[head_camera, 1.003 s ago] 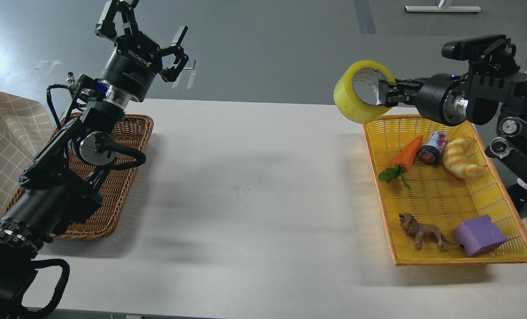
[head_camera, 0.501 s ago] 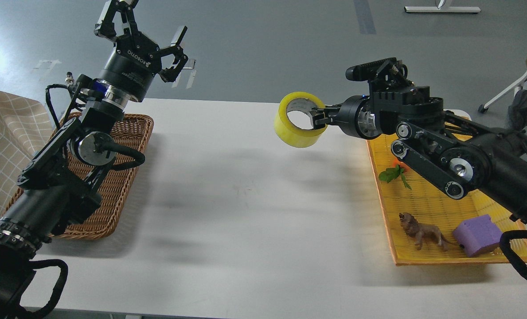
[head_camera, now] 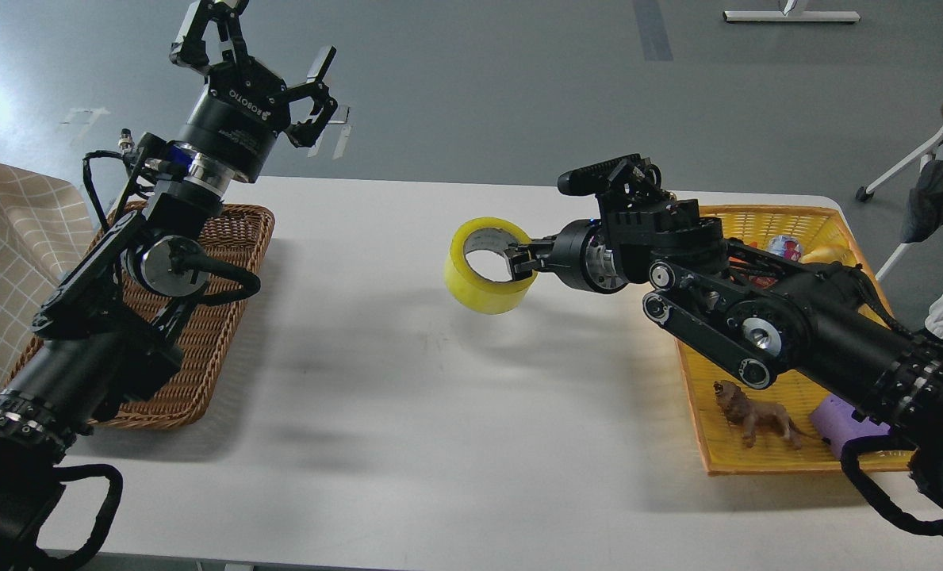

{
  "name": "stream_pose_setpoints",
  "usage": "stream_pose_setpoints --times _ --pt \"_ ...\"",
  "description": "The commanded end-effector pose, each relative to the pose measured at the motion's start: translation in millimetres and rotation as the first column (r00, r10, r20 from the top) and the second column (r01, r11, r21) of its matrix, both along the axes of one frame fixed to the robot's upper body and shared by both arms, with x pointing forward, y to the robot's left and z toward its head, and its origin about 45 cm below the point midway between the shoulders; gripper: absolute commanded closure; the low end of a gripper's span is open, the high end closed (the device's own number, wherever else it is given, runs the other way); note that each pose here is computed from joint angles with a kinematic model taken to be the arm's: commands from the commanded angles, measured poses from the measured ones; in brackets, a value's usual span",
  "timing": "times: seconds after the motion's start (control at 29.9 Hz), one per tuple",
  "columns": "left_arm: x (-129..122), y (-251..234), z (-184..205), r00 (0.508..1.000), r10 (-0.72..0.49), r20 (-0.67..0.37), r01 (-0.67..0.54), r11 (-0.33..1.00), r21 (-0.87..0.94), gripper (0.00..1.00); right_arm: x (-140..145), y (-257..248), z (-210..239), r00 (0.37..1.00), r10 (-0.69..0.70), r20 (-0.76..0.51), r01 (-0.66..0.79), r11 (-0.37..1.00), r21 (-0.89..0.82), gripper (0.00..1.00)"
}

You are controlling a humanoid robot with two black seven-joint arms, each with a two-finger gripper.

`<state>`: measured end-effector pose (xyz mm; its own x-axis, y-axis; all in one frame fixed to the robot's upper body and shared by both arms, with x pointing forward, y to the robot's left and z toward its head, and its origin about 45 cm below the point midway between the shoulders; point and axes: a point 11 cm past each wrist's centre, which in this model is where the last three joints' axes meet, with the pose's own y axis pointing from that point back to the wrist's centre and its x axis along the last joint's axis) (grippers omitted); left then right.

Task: Place and transfer tape with both arms
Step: 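Lift the tape roll out of the yellow basket toward the table center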

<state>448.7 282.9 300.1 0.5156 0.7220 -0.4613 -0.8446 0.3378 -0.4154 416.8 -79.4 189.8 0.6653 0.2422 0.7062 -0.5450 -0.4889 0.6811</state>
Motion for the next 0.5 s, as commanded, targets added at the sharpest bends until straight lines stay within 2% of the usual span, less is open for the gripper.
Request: stream_pose_setpoints --times 0.0,0.47 --pt "0.2 0.7 1.0 1.000 0.001 0.002 -0.001 1.000 0.002 0.02 -6.3 3.1 -11.2 1.000 -0.001 -0.027 0.001 1.000 0.003 1.00" --pt "0.1 -0.2 1.3 1.000 -0.001 0.003 0.001 1.000 0.000 0.02 -20.1 7.2 -40.5 0.997 0.022 -0.068 -0.026 0.998 -0.066 1.00"
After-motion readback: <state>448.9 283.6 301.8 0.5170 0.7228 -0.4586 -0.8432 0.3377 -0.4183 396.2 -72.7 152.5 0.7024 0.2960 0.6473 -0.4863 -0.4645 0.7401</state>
